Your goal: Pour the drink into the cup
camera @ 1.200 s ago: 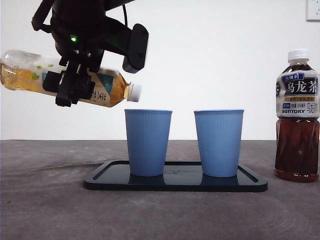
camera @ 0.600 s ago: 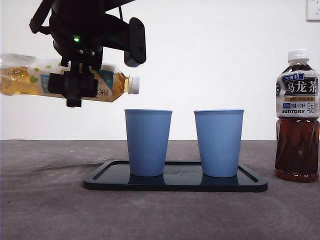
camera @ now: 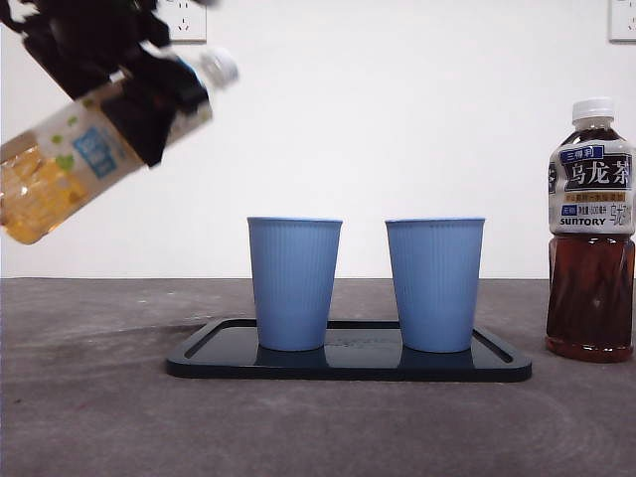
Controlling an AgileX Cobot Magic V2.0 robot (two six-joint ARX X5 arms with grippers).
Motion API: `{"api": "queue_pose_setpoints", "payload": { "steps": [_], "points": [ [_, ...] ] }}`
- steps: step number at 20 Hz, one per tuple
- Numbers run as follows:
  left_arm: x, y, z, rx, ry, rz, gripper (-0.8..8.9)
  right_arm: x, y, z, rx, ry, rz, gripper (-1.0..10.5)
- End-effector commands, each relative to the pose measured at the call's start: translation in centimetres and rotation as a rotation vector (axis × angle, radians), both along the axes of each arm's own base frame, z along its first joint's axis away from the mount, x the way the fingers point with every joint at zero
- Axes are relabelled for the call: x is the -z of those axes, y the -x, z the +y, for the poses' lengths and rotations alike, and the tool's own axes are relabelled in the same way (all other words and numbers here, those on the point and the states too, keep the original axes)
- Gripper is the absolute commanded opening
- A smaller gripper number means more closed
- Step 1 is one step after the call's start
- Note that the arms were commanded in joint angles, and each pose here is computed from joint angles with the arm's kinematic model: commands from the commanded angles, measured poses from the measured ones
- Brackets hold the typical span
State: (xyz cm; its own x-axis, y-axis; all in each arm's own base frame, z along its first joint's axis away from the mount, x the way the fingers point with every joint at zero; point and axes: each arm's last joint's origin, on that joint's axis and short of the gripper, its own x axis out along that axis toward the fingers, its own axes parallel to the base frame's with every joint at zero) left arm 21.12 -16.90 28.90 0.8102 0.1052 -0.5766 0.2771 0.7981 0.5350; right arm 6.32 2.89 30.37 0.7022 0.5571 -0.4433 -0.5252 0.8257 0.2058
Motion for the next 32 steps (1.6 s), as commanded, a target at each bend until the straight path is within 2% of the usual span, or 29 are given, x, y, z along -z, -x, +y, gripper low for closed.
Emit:
{"api": "queue_pose_setpoints", "payload": {
  "steps": [1, 4, 8, 12, 17, 20, 26, 32],
  "points": [
    [-2.5, -0.2, 1.3, -0.063, 0.226, -0.066, 2.40, -0.4, 0.1, 0.0, 0.001, -0.018, -0.006, 4.9],
    [-3.5, -0.9, 3.0, -0.120, 0.424, -0.099, 2.39, -0.4, 0.1, 0.0, 0.016, -0.042, 0.013, 4.9],
    [-2.5, -1.9, 3.2, -0.117, 0.509, -0.189, 2.39, -0.4, 0.1, 0.0, 0.034, -0.069, 0.035, 4.9],
    [0.5, -2.4, 3.5, -0.112, 0.586, -0.288, 2.39, -0.4, 0.1, 0.0, 0.036, -0.071, 0.037, 4.9],
    [4.7, -2.4, 4.7, -0.111, 0.703, -0.340, 2.39, -0.4, 0.1, 0.0, 0.037, -0.071, 0.036, 4.9],
    [6.8, -2.9, 5.1, -0.122, 0.706, -0.364, 2.39, -0.4, 0.0, 0.0, 0.037, -0.072, 0.034, 4.9],
    [9.6, -4.3, 4.3, -0.113, 0.687, -0.323, 2.38, -0.4, 0.0, 0.0, 0.039, -0.075, 0.037, 4.9],
    [10.0, -4.3, 3.9, -0.106, 0.676, -0.306, 2.40, -0.4, 0.0, 0.0, 0.047, -0.088, 0.047, 4.9]
  ]
}}
